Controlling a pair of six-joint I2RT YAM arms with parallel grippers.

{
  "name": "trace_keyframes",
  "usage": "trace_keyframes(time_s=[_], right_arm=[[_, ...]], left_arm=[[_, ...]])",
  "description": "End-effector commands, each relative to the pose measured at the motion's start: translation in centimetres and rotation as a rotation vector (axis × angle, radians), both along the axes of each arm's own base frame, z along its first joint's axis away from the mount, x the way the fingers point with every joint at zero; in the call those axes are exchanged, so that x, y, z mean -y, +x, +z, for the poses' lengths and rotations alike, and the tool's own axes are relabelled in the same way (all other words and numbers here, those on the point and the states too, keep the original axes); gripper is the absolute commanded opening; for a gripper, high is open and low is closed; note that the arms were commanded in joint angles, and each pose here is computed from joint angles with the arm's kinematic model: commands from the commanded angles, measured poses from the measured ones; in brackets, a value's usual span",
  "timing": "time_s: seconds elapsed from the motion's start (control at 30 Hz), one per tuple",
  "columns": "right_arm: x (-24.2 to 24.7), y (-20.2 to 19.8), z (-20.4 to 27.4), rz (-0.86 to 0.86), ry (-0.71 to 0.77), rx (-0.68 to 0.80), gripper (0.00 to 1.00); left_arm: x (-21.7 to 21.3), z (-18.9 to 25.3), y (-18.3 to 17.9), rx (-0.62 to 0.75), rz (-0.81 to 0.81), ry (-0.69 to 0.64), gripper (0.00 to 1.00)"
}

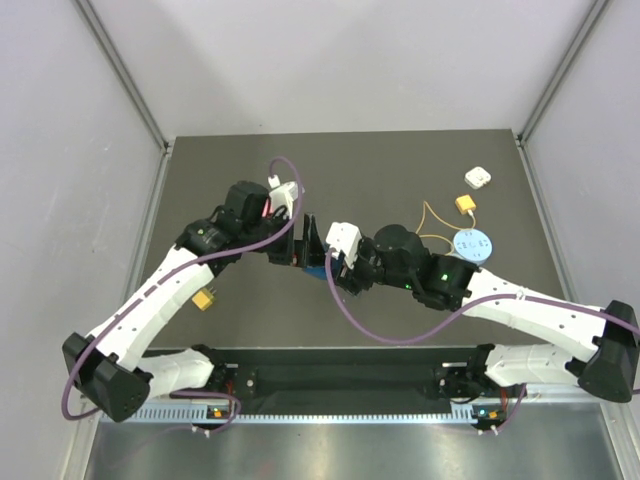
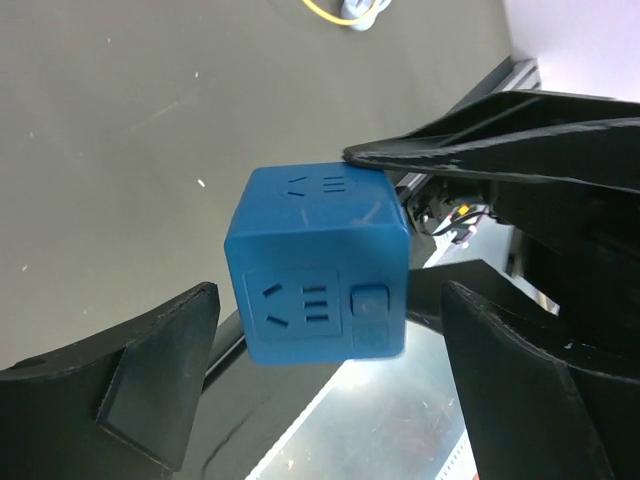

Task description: Insert the plug

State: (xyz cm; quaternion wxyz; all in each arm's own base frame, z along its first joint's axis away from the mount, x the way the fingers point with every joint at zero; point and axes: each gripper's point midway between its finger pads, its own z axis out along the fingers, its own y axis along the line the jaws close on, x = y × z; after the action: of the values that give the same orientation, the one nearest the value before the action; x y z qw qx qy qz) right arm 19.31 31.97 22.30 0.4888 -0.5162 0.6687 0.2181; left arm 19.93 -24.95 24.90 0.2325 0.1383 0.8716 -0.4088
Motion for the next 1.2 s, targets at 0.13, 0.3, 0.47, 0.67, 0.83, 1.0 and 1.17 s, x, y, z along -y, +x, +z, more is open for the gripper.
trace_keyframes(time_s=[0.13,0.3,0.47,0.67,0.83,1.0,1.17], right_arm=[[-0.9,0.5,4.5,0.002,0.152,0.051,0.00],[-0.8,0.2,4.5,0.015,0.171,0.058,0.00],[-0.8,0.0,3.8,0.024,0.165,0.045,0.00],[-0.1,0.8,4.4,-0.026,0.218,0.047,0.02],[0.6,0.8,5.3,-0.042,0.277,0.031,0.57],[1.8,-0.4,6.2,-0.046,0.328,-0.003,0.90],[4.7,-1.9,6.7,-0.094,0.408,-0.026,1.00]], left_arm=[[0.3,-1.2,1.8,0.026,0.068,0.037,0.95],[1.2,-1.7,1.6,-0.001,0.041,-0.004,0.89],[2.1,-1.2,1.4,-0.022,0.024,-0.064,0.56],[2.9,0.2,0.4,-0.079,0.002,-0.140,0.00],[2.6,0.3,0.8,-0.077,0.028,-0.134,0.00],[0.1,0.5,3.6,-0.042,0.130,-0.060,0.00],[-5.3,-0.7,7.9,-0.026,0.313,0.077,0.00]])
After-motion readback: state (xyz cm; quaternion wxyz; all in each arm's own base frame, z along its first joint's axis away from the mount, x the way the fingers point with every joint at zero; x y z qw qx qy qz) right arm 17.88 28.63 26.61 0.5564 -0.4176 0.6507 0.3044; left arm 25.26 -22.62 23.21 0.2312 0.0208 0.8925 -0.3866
